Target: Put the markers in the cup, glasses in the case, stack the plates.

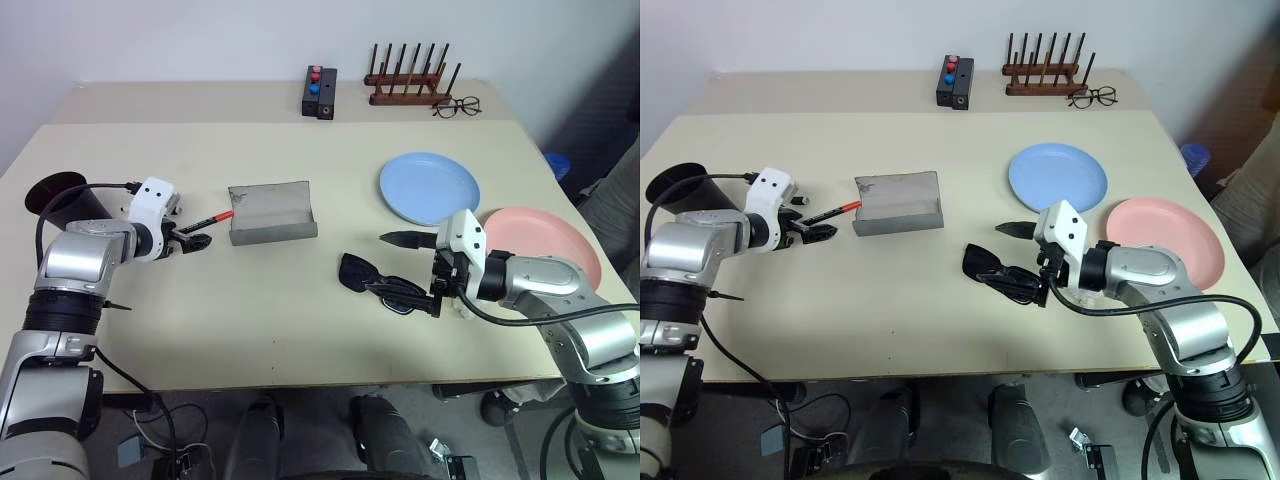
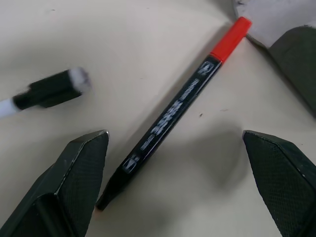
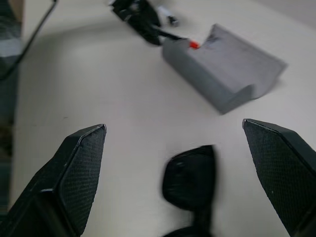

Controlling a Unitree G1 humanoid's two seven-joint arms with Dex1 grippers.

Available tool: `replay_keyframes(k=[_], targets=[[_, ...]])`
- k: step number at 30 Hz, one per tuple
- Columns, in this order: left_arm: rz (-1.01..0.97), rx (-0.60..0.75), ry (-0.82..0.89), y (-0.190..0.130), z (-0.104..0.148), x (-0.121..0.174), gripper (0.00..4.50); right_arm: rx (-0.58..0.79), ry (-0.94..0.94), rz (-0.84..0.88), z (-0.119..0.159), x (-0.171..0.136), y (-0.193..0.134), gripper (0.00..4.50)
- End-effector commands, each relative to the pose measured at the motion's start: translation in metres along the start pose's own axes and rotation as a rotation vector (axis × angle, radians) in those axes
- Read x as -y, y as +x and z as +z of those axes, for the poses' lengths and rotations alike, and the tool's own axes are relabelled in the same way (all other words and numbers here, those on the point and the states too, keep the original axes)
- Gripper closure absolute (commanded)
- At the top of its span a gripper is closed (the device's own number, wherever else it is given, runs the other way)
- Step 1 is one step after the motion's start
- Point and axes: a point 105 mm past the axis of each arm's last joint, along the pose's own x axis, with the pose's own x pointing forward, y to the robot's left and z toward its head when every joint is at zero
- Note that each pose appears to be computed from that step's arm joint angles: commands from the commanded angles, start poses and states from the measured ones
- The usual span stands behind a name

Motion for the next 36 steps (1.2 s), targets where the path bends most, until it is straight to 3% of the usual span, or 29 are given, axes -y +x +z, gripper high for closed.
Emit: replay_keyframes(k=[1,4,11,19,25,28,32,36], targets=[[-0.028,0.001,0.041,0.000,0.007,-0.001,0.05,0.041,-0.030,0.020,0.009,-0.009,0.004,0.00],[-0.017,-0.009,0.024,0.001,0.007,-0.006,0.93,0.047,-0.028,0.024,0.008,-0.012,0.005,0.00],[-0.004,-0.026,0.016,0.002,0.003,-0.011,4.47,0.055,-0.026,0.024,0.007,-0.013,0.004,0.00],[0.024,0.088,-0.001,-0.001,0.018,-0.013,4.47,0.065,-0.033,0.039,0.009,-0.014,0.010,0.00],[0.258,0.543,0.073,-0.039,0.089,-0.032,4.47,0.130,-0.082,-0.038,0.027,0.001,0.022,0.00],[0.428,0.784,-0.011,-0.075,0.120,-0.046,4.47,0.205,-0.100,-0.040,0.044,0.002,0.031,0.00],[0.699,0.952,0.027,-0.119,0.137,-0.059,4.47,0.323,-0.079,-0.010,0.067,-0.003,0.051,0.00],[0.963,1.029,0.000,-0.154,0.132,-0.074,4.47,0.457,-0.039,0.029,0.093,-0.012,0.077,0.00]])
